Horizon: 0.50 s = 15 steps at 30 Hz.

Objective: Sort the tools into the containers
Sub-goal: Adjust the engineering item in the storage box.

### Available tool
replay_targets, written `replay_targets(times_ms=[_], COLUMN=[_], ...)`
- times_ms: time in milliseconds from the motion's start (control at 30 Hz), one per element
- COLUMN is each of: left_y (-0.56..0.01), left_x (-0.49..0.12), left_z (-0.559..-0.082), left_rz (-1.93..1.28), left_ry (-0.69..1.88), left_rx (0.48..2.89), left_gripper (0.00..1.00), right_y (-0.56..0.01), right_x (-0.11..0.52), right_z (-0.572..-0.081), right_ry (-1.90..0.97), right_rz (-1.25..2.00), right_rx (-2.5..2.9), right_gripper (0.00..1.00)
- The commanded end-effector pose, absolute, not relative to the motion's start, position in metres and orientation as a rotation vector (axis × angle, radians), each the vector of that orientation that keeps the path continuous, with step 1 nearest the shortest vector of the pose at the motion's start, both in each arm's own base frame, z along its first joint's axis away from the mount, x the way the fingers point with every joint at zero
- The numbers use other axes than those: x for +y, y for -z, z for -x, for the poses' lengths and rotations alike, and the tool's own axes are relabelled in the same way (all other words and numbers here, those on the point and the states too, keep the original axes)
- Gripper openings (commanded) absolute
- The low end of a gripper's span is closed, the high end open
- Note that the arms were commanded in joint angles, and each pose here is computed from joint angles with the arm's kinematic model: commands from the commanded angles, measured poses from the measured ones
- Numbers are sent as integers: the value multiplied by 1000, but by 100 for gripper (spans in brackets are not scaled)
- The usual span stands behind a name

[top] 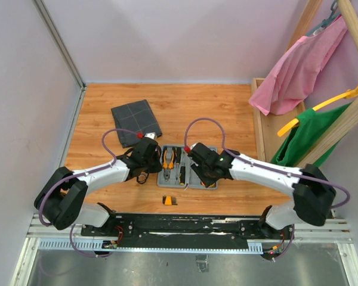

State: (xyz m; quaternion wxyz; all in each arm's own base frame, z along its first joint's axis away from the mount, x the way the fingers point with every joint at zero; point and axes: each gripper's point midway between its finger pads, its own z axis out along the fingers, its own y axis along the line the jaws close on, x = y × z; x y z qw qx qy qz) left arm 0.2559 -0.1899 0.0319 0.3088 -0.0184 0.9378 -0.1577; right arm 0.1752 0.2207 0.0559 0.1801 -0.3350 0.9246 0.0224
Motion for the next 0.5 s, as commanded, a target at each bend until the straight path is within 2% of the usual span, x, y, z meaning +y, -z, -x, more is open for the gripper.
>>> replay_targets(times_ms=[0,67,200,467], left_y=[-39,-40,-42,-49], left_x=[-194,-197,-206,-220], left_z=[-259,-258,-253,-241], left_rz=[37,50,100,228], left_ry=[436,465,561,653], left_rx=[2467,2467,2457,2421], left_gripper=[2,2,3,4], right_y=[-105,-119,-137,-141], right_x=[223,220,205,176], right_z=[-195,-203,-211,-211], right_ry=[-115,-113,-95,-144], right_rz=[835,769,605,267], right_rx=[2436,2383,2313,2222], right_gripper=[36,41,57,67])
